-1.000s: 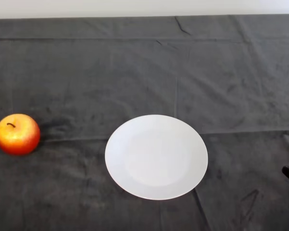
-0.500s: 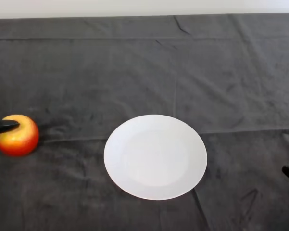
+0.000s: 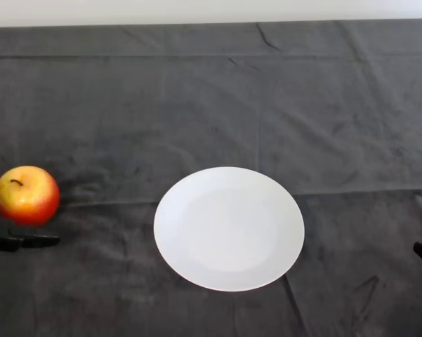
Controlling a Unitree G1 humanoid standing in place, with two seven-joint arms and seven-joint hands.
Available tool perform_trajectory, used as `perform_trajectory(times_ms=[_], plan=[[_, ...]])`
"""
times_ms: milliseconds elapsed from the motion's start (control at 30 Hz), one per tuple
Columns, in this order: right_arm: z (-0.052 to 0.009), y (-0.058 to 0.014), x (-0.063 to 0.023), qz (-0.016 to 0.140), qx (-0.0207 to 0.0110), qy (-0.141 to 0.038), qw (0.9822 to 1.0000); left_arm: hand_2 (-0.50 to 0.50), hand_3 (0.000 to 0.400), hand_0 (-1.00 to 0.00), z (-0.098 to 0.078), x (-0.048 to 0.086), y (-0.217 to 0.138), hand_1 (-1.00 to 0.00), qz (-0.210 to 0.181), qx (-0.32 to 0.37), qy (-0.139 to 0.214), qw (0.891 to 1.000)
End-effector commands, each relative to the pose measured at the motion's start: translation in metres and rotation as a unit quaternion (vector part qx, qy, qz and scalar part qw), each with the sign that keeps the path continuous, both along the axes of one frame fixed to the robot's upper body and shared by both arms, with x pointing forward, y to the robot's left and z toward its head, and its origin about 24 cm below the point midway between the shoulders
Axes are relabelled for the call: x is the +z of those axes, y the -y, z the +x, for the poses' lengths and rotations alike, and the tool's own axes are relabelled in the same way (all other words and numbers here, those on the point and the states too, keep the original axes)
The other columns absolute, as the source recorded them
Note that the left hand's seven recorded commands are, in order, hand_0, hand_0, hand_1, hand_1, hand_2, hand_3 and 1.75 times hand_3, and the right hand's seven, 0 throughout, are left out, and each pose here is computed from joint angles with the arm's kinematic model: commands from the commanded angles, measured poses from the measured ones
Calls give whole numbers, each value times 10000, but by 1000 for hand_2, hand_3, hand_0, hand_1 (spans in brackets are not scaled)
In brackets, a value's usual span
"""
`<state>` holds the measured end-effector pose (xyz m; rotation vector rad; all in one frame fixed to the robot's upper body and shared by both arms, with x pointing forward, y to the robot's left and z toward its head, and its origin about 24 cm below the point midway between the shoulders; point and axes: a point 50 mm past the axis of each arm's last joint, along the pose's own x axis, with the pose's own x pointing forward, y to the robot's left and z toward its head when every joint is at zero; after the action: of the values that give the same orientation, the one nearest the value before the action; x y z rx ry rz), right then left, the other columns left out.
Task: Move the apple to the plate
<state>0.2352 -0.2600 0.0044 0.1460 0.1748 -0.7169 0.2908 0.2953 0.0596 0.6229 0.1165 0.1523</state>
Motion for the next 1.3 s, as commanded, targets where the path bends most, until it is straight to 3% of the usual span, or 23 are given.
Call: perform_trajectory(times_ms=[33,433,833,867,933,1000,1033,1067,1133,1167,1300], plan=[[-109,-46,-168,277,-15,-372,9989,0,0,0,41,-5,32,0,162,-42,-73,9998],[-108,-46,-168,277,-15,-373,9989,0,0,0,106,-102,30,0,427,134,-28,9990],[-108,-47,-169,278,-17,-374,9989,0,0,0,169,-93,-2,0,658,333,240,9970],[-108,-47,-169,278,-17,-374,9989,-18,14,-35,172,-92,-5,0,667,357,274,9968],[-108,-47,-169,278,-17,-374,9989,-500,400,-1000,176,-95,-6,0,674,399,334,9964],[-108,-47,-169,279,-18,-374,9989,-500,400,-1000,176,-101,-5,0,668,440,393,9960],[-108,-47,-169,279,-18,-374,9989,-471,400,-1000,176,-104,-4,-59,661,458,419,9959],[-108,-47,-169,279,-18,-374,9989,-392,400,-1000,175,-106,-4,-216,653,472,440,9958],[-108,-47,-169,279,-19,-374,9989,-63,400,-1000,176,-109,-5,-875,630,499,480,9956],[-108,-47,-169,279,-19,-374,9989,0,400,-1000,176,-111,-5,-1000,618,509,494,9956],[-108,-47,-169,280,-20,-374,9989,0,400,-1000,177,-121,6,-1000,567,532,534,9955]])
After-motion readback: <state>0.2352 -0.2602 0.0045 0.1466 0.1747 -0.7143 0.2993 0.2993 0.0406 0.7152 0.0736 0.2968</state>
